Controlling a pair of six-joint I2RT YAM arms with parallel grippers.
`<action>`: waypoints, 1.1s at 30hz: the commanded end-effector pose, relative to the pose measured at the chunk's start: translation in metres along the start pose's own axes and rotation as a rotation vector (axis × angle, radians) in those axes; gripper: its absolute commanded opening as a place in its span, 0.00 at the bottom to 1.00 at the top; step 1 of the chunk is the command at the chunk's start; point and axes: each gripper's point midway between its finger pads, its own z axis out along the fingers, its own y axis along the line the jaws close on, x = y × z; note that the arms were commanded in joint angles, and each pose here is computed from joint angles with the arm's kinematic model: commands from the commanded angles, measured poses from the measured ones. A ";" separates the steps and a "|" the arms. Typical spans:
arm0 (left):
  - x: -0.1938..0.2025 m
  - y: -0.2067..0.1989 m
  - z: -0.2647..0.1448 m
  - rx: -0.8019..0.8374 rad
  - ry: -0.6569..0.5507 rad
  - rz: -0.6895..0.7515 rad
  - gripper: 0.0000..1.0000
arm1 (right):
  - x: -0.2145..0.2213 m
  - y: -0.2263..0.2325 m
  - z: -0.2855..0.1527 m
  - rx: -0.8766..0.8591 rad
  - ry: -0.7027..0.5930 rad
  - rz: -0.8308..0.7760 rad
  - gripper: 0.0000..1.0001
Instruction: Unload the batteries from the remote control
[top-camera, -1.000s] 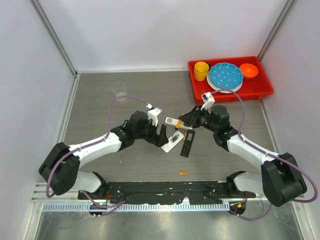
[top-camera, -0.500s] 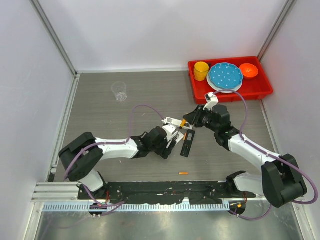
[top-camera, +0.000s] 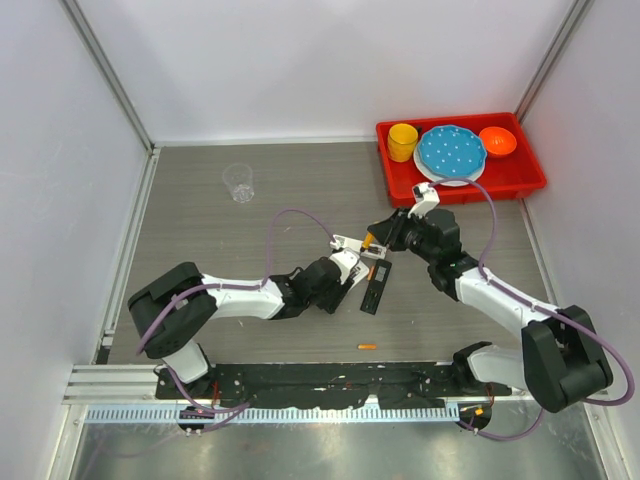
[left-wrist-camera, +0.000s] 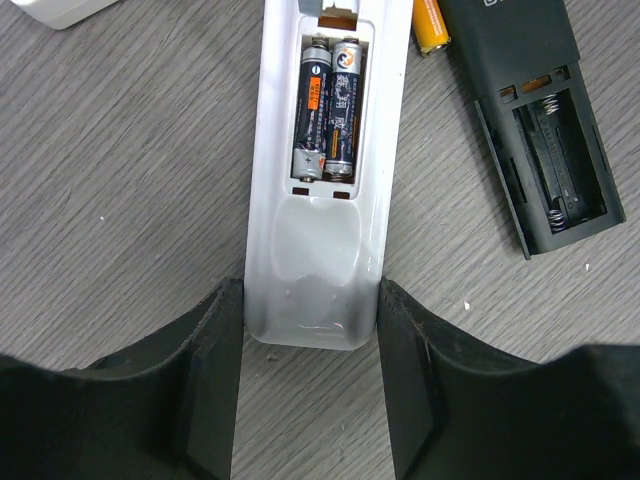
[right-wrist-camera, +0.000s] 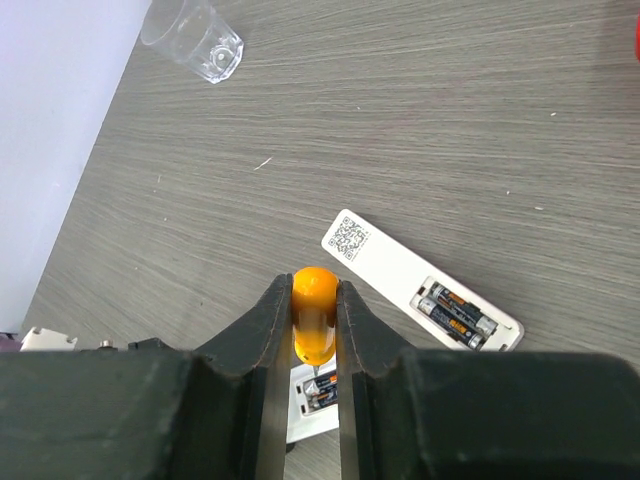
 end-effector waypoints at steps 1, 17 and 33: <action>0.024 0.001 0.004 -0.006 0.065 0.019 0.41 | -0.021 -0.001 0.006 -0.001 -0.093 -0.058 0.01; 0.027 -0.003 0.002 0.013 0.066 0.009 0.38 | 0.004 -0.021 0.014 0.035 -0.043 -0.068 0.01; 0.027 -0.003 0.002 0.015 0.065 0.006 0.37 | 0.013 -0.013 0.007 0.076 -0.007 -0.143 0.01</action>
